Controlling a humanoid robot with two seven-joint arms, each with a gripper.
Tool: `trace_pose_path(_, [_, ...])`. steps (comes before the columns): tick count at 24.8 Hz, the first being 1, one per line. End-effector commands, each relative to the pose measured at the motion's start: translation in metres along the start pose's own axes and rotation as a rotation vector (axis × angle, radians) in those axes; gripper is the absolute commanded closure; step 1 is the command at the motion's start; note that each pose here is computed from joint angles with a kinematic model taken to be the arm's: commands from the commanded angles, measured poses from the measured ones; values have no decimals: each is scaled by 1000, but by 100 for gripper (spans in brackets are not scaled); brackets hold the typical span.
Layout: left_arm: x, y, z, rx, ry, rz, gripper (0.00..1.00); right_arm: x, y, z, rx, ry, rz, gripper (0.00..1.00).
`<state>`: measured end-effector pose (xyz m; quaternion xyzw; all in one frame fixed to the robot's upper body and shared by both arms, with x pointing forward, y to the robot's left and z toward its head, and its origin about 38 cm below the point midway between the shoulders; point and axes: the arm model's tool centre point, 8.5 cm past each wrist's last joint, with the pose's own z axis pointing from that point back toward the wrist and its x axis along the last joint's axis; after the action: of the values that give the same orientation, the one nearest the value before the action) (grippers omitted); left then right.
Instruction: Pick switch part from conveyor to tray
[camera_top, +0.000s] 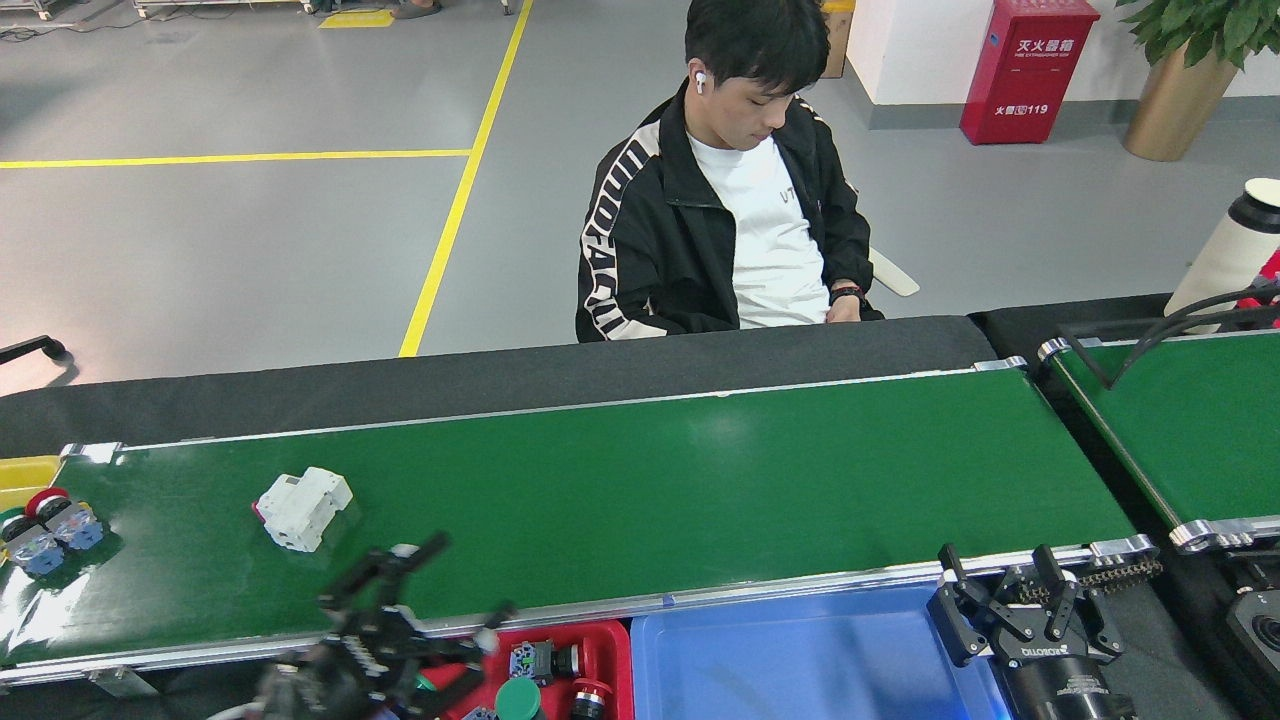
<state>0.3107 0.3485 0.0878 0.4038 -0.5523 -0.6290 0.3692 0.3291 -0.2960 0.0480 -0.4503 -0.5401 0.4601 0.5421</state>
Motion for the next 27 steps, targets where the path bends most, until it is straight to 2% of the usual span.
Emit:
trace_pose_path(1, [-33,-5,31,-23,124,6,1,1,-10,-4,-32,-9,4,0])
trace_pose_path(5, [-44,-34,88,-148,263,26,2,1,-10,-4,-32,-9,4,0])
trace_pose_path(7, [-54,-46,110,-220,445,34,2,1,-11,-6,-35,-9,3,0])
trace_pose_path(10, [-44,-58,119,-273,584,85,2,1,-11,-6,-35,-9,3,0])
trace_pose_path(13, [-46,-60,120,-272,650,96,2,2,-11,-7,-37,-11,3,0])
trace_pose_path(17, [-53,-47,101,-217,644,92,2,2,-11,-7,-37,-10,1,0])
trace_pose_path(19, [-66,-38,65,-168,641,93,3,1,-11,-6,-38,-11,3,0])
trace_pose_path(22, [-78,-43,17,-178,612,99,2,1,-11,-6,-39,-7,1,0])
trace_pose_path(24, [-97,-41,8,-185,617,90,2,0,-11,-6,-38,-4,0,0])
trace_pose_path(27, [-109,-54,4,-212,623,95,2,-1,-11,-6,-39,-3,1,0])
